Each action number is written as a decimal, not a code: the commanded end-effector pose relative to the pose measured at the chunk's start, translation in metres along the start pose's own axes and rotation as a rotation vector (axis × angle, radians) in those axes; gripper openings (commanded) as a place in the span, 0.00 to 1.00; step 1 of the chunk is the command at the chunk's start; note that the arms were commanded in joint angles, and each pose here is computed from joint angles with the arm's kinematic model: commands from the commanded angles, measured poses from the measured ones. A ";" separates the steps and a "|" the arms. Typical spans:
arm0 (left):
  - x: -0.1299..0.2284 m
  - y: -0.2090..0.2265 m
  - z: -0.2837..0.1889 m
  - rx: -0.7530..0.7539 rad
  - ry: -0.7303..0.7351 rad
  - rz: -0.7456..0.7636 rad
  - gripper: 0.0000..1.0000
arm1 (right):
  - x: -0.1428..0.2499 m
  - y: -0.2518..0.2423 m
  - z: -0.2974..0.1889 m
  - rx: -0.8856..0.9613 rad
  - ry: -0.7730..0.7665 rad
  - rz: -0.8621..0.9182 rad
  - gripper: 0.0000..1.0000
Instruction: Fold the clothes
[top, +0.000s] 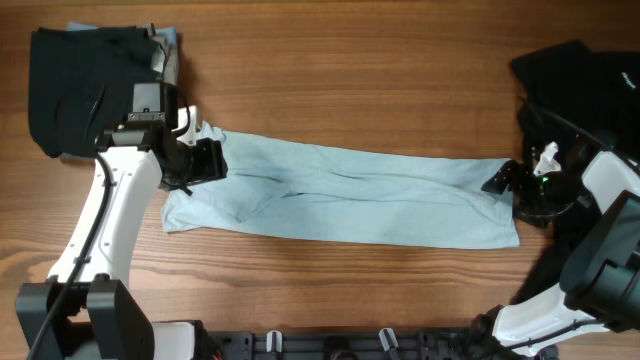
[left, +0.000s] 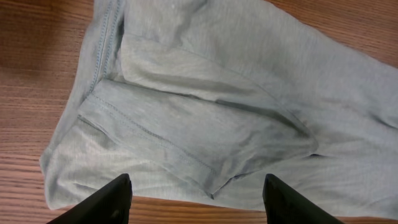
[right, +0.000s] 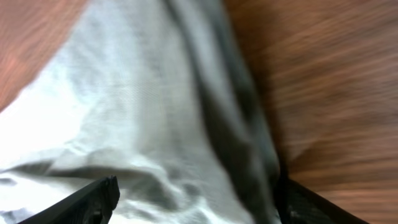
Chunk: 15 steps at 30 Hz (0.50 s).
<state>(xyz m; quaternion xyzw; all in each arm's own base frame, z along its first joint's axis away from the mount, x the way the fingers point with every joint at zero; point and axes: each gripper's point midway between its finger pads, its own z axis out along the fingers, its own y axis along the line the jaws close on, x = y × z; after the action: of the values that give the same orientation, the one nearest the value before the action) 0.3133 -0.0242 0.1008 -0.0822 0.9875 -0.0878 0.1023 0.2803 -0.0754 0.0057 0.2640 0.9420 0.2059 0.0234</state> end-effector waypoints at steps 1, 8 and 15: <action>0.003 -0.003 0.005 0.014 0.014 0.025 0.66 | 0.031 0.006 0.032 -0.075 0.113 -0.006 0.51; 0.002 -0.003 0.005 0.014 0.014 0.025 0.66 | 0.020 0.012 0.019 -0.074 0.102 -0.009 0.04; 0.002 -0.003 0.005 0.014 0.014 0.025 0.65 | -0.009 -0.007 -0.023 0.138 0.068 0.065 0.04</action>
<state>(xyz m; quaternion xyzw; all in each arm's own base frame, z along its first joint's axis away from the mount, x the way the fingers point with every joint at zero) 0.3144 -0.0243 0.1010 -0.0817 0.9872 -0.0881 0.1047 0.2694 -0.0624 0.0129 0.2715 0.9359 0.2210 -0.0398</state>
